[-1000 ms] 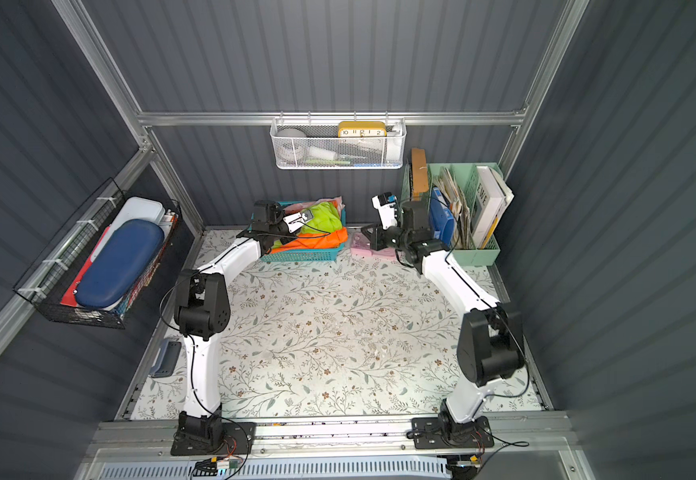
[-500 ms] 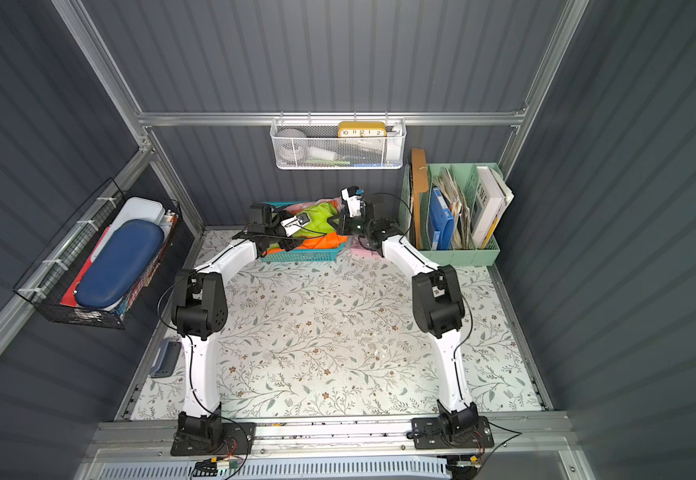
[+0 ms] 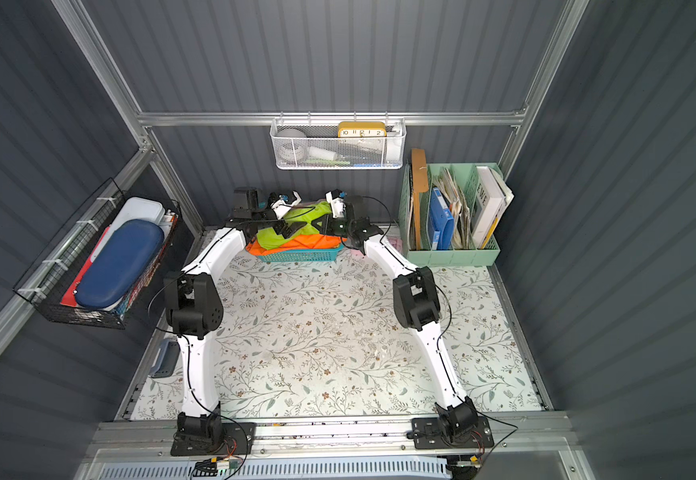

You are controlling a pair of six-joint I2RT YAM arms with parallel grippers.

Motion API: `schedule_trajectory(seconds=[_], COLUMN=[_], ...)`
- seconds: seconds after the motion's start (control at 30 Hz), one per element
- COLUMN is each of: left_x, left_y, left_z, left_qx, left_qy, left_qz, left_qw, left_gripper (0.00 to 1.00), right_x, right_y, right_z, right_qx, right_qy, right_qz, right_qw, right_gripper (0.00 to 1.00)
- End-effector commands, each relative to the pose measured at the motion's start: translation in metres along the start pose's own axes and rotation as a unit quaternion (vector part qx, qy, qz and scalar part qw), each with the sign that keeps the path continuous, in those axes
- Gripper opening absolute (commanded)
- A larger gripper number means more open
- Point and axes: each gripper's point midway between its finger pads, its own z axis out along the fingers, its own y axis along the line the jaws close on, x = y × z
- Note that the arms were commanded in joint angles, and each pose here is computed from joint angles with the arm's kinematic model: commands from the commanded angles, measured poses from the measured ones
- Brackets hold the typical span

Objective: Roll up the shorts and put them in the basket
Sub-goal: Place the shorts in the bin, then reset both arms

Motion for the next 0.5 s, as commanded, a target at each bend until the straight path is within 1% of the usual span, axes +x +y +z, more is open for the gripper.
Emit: schedule_trajectory(seconds=[0.0,0.07,0.17,0.23,0.33,0.37,0.4,0.43,0.47], left_x=[-0.086,-0.110,-0.138,-0.154,-0.165,-0.166,-0.165,-0.164,-0.160], left_y=[0.011,0.014,0.019,0.019,0.016,0.012,0.012,0.011,0.006], left_z=[-0.041,-0.055,-0.076,-0.089,-0.107,-0.114,-0.121,-0.130,-0.139], left_qx=[0.014,0.018,0.020,0.017,-0.005,-0.016,-0.041,-0.067,-0.084], left_qy=[-0.084,-0.107,-0.135,-0.144,-0.151,-0.155,-0.154,-0.153,-0.149], left_qz=[-0.008,-0.004,-0.010,-0.015,-0.030,-0.037,-0.041,-0.047,-0.061], left_qw=[0.996,0.994,0.991,0.989,0.988,0.987,0.986,0.985,0.983], left_gripper=[1.00,1.00,1.00,1.00,1.00,1.00,1.00,1.00,1.00], right_x=[-0.007,-0.012,-0.022,-0.027,-0.036,-0.038,-0.041,-0.042,-0.042], right_y=[0.005,0.011,0.018,0.027,0.055,0.064,0.074,0.082,0.090], right_z=[-0.007,-0.010,-0.017,-0.022,-0.037,-0.044,-0.051,-0.060,-0.071], right_qx=[0.002,0.001,-0.006,-0.020,-0.052,-0.061,-0.068,-0.070,-0.068], right_qy=[-0.006,-0.012,-0.019,-0.022,-0.033,-0.038,-0.044,-0.050,-0.055], right_qz=[-0.017,-0.028,-0.040,-0.052,-0.086,-0.097,-0.107,-0.117,-0.128], right_qw=[1.000,1.000,0.999,0.998,0.994,0.993,0.991,0.989,0.988], right_gripper=[0.00,0.00,0.00,0.00,0.00,0.03,0.06,0.14,0.34])
